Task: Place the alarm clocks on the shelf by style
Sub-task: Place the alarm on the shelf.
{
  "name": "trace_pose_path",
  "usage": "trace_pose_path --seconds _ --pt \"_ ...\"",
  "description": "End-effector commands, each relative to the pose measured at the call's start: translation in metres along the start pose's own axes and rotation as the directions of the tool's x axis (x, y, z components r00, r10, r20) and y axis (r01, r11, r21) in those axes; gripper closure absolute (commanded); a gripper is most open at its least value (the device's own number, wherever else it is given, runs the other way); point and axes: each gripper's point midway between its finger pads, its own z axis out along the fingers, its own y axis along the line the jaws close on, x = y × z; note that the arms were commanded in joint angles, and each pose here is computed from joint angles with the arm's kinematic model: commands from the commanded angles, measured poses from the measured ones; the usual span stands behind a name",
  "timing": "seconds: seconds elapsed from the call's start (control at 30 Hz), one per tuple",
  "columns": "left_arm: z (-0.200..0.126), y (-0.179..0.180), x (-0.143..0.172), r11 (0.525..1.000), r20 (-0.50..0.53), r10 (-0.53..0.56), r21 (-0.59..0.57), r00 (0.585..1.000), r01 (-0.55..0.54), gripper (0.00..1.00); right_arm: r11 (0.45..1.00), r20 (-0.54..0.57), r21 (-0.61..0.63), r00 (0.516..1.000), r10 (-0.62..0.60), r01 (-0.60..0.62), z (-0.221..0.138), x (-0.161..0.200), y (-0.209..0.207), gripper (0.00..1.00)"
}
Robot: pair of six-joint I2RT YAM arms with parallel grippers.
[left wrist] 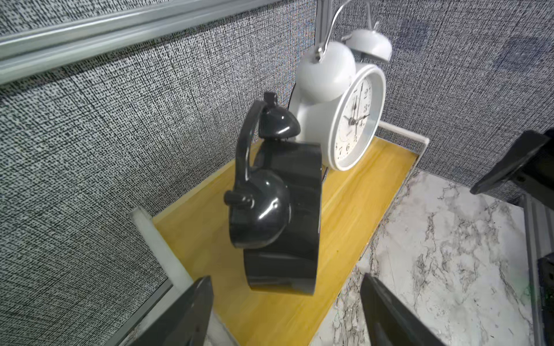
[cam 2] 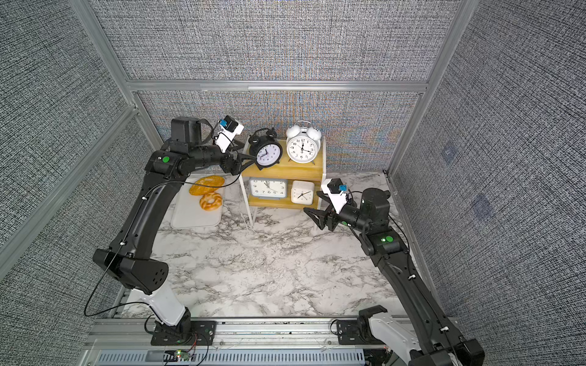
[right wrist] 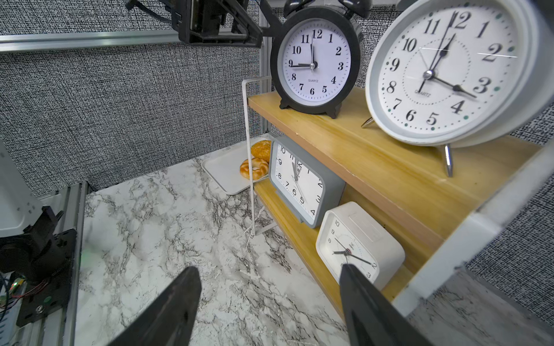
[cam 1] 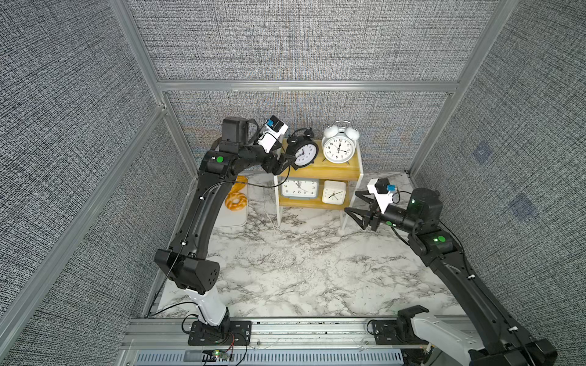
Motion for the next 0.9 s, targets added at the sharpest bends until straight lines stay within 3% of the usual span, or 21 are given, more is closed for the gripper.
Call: trace_pose_path --seconds 0.0,0.87 --pt "0.002 0.008 -0.004 0.998 0.018 0.041 -0.040 0.999 -0.041 0.18 1.000 0.026 -0.011 1.000 -0.004 0.005 -0.001 -0.007 0.002 0.23" --pt "0.013 0.045 0.005 0.977 -0.020 0.038 -0.209 0.999 -0.041 0.27 1.000 0.015 -0.004 1.000 -0.007 0.007 -0.001 -0.005 0.001 0.23"
